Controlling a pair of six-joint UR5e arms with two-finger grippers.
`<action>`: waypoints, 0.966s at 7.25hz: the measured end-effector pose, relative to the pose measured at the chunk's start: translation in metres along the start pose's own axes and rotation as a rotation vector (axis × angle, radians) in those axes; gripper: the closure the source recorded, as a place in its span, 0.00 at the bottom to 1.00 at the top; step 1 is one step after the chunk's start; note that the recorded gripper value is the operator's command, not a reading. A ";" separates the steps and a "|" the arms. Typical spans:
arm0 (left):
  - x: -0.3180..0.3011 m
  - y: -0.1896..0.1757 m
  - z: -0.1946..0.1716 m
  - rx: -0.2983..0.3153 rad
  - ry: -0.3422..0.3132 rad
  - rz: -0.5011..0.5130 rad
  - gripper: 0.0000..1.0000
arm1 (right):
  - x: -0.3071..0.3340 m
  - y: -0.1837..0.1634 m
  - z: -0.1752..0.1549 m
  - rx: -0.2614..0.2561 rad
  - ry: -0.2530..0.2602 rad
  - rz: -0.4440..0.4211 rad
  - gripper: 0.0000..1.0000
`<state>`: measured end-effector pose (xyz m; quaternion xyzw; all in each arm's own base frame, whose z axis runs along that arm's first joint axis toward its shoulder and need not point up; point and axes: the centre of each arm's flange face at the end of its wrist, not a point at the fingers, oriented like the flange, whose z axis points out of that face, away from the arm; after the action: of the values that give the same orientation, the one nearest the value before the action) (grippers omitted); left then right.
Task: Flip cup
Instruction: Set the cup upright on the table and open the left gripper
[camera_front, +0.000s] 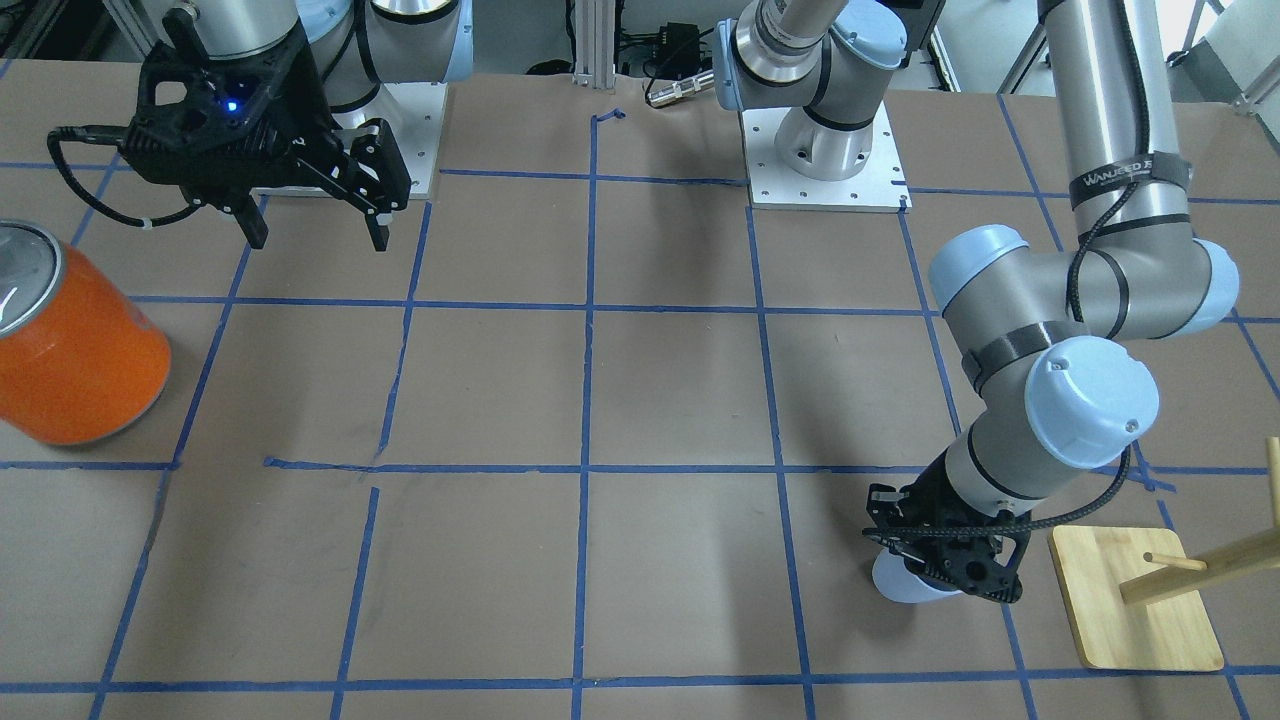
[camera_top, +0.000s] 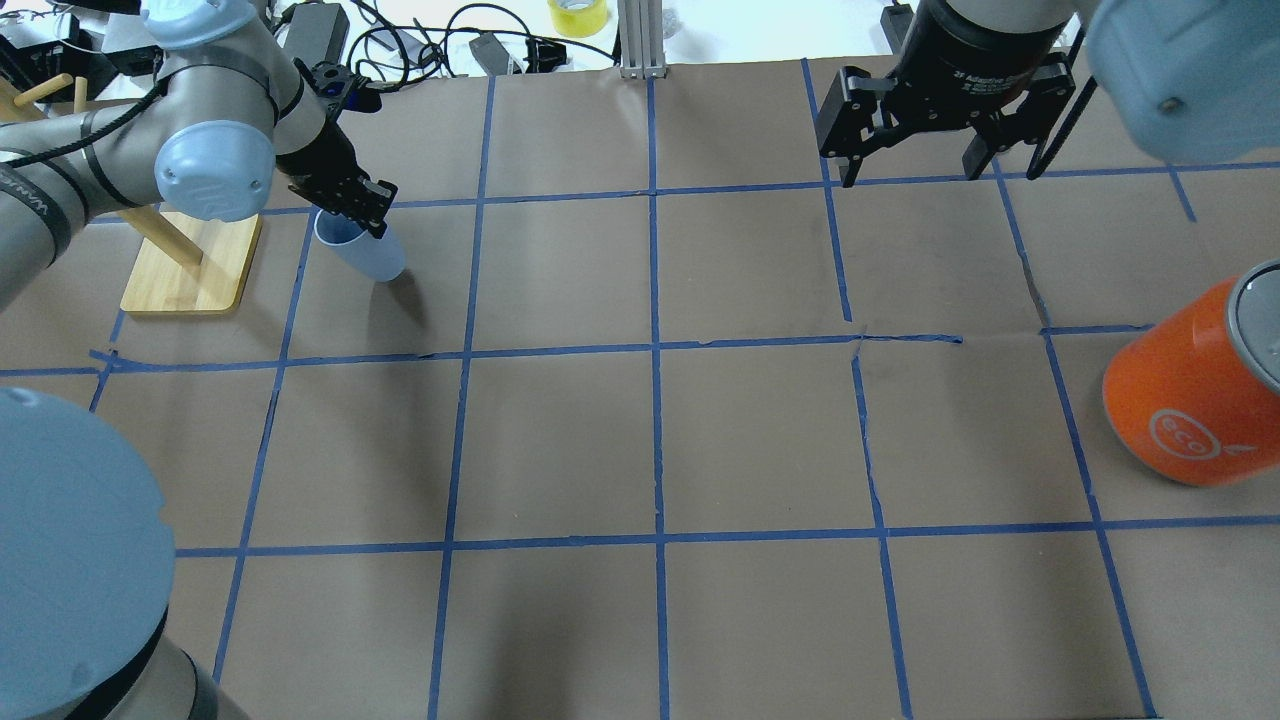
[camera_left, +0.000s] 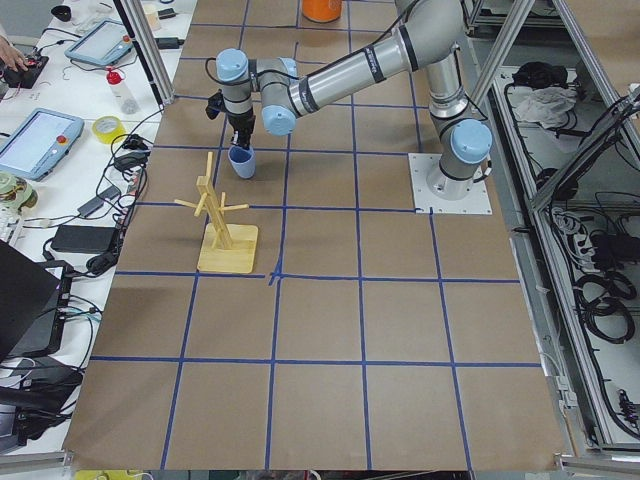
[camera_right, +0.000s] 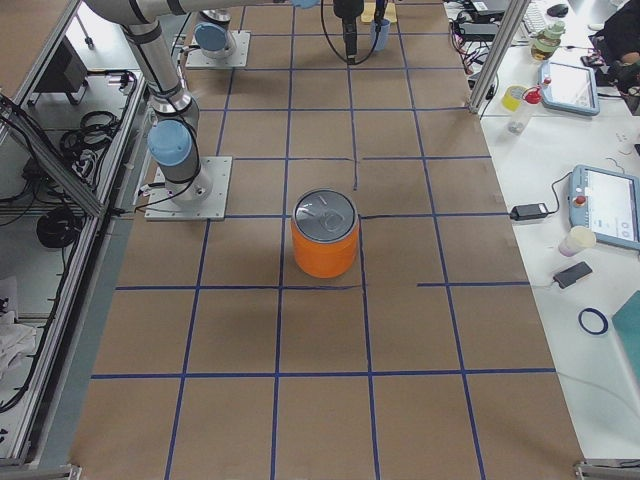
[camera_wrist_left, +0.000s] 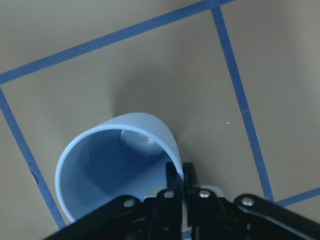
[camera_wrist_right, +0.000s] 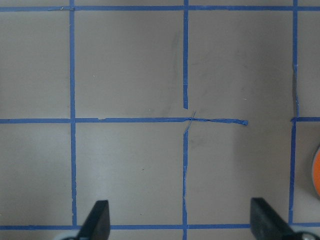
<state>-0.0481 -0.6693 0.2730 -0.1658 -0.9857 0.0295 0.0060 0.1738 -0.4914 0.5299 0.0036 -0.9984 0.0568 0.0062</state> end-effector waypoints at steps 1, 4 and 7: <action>0.003 -0.001 0.001 0.004 -0.008 0.007 0.54 | 0.000 0.000 0.000 0.000 -0.001 0.001 0.00; 0.009 -0.004 -0.002 0.014 -0.008 0.014 0.16 | 0.001 0.000 -0.001 0.002 0.000 0.002 0.00; 0.034 0.008 -0.049 -0.002 -0.009 0.011 0.03 | 0.001 0.000 0.000 0.000 -0.001 0.002 0.00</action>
<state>-0.0770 -0.6479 0.3219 -0.1711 -0.9848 0.0296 0.0011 0.1729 -0.4915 0.5304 0.0025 -0.9984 0.0569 0.0056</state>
